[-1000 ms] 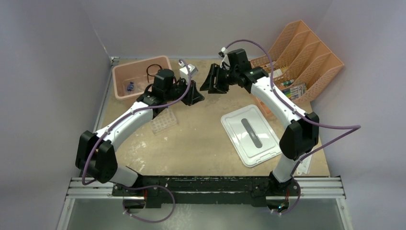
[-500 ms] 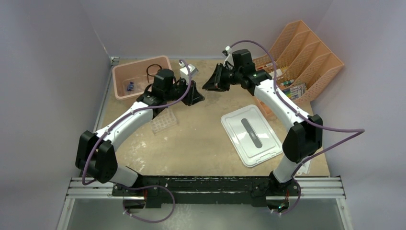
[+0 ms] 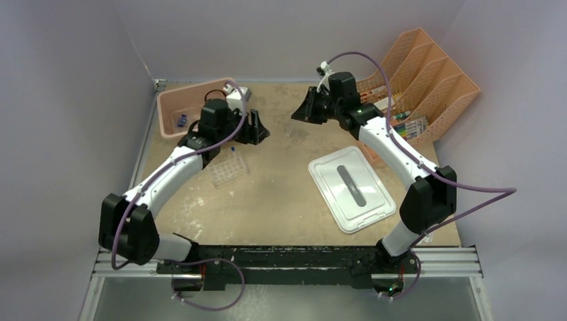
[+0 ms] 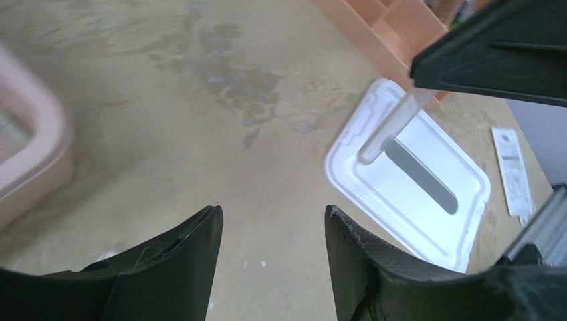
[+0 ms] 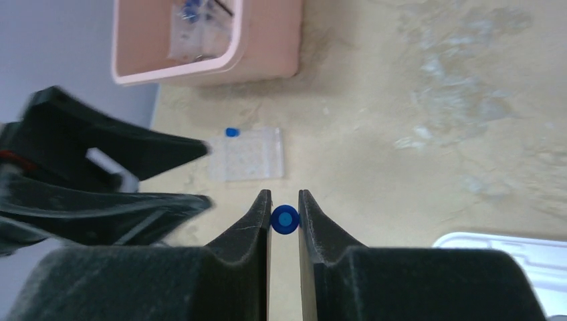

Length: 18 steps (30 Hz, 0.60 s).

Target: Organize the chemistry lab equipment

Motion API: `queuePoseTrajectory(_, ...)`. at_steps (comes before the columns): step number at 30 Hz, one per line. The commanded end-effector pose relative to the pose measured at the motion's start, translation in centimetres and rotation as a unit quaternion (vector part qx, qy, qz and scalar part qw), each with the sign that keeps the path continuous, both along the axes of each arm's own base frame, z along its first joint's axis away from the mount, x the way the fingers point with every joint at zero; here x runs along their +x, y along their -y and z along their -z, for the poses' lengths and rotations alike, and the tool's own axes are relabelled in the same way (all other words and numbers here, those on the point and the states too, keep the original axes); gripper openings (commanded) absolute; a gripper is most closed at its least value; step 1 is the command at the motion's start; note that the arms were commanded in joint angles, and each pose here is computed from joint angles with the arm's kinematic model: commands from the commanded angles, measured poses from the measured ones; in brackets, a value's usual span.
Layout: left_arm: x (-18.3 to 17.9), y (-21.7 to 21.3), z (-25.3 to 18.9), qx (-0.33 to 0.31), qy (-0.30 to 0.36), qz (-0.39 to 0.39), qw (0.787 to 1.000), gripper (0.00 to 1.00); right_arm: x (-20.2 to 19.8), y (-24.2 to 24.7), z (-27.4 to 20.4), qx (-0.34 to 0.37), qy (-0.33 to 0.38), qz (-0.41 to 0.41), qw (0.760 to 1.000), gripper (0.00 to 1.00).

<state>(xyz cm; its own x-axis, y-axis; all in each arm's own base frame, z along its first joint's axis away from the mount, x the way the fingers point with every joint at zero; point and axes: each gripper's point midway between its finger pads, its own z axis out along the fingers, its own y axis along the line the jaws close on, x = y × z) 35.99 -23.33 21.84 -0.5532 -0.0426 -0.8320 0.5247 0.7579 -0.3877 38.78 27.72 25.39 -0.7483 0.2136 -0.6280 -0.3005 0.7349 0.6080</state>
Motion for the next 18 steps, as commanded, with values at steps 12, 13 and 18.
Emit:
queuePoseTrajectory(12,-4.2,-23.3,-8.5,0.096,0.023,-0.529,0.843,0.53,0.2,-4.9,2.4,-0.149,0.159,0.014,0.976,0.10)
queuePoseTrajectory(13,-4.9,-24.2,-9.5,0.096,0.039,-0.548,0.830,0.53,0.2,-5.5,2.8,-0.153,0.164,0.011,0.974,0.10)
queuePoseTrajectory(18,-8.3,-28.2,-14.4,0.098,0.096,-0.623,0.770,0.56,-0.6,-9.0,3.0,-0.178,0.198,-0.001,0.964,0.10)
